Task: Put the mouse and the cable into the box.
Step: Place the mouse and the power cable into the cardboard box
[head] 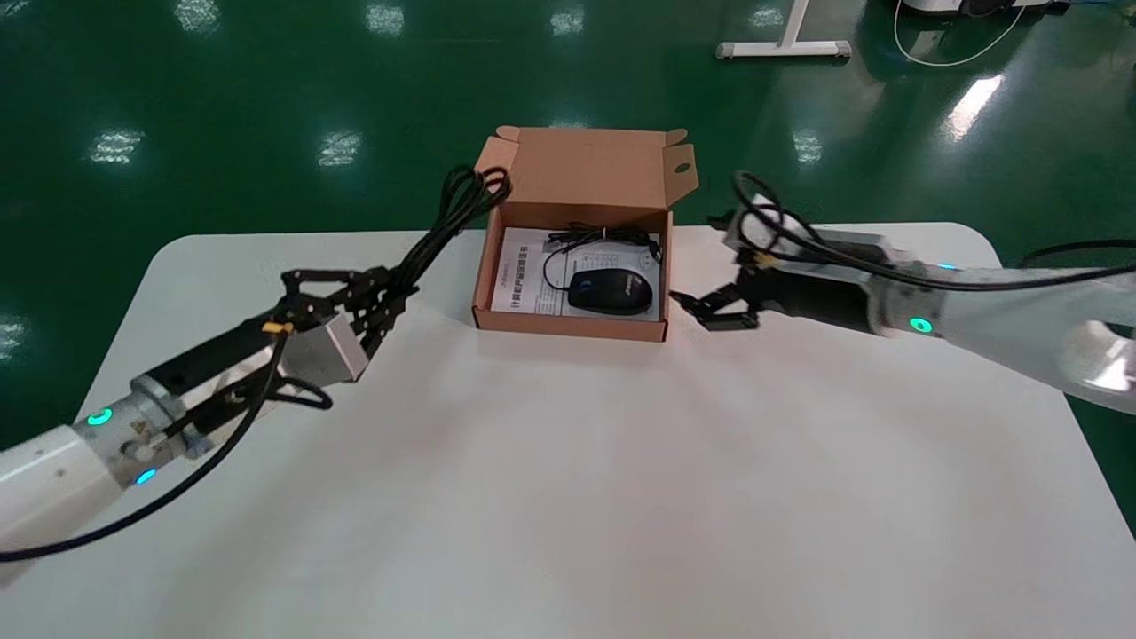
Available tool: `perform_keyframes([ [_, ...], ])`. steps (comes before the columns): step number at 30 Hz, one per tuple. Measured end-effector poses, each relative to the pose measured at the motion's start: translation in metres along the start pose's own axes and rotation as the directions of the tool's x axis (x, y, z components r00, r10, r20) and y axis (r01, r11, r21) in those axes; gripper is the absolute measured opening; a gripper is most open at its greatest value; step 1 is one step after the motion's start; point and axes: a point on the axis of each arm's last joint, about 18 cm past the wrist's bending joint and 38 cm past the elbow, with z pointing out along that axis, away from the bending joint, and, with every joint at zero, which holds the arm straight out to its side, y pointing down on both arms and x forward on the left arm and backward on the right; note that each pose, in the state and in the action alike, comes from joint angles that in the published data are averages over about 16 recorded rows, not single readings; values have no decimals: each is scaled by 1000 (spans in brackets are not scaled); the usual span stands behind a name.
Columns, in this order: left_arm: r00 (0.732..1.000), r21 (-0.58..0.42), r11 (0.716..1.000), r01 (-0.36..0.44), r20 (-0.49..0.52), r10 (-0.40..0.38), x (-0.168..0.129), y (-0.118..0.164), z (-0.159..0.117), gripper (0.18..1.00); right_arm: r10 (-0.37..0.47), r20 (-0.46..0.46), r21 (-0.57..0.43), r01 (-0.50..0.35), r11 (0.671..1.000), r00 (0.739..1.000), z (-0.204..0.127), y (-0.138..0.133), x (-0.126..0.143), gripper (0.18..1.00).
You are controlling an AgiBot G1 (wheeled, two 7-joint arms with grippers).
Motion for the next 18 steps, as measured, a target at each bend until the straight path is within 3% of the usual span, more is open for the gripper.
perform_keyframes([
  [9,986,75,985,-156,-39,160,-14,-23,66,275,62,15,35,-63,997,998,-59,23,9,967],
  [18,962,144,959,-246,-83,259,-8,-36,124,275,70,10,36,-70,997,998,-65,26,10,998],
])
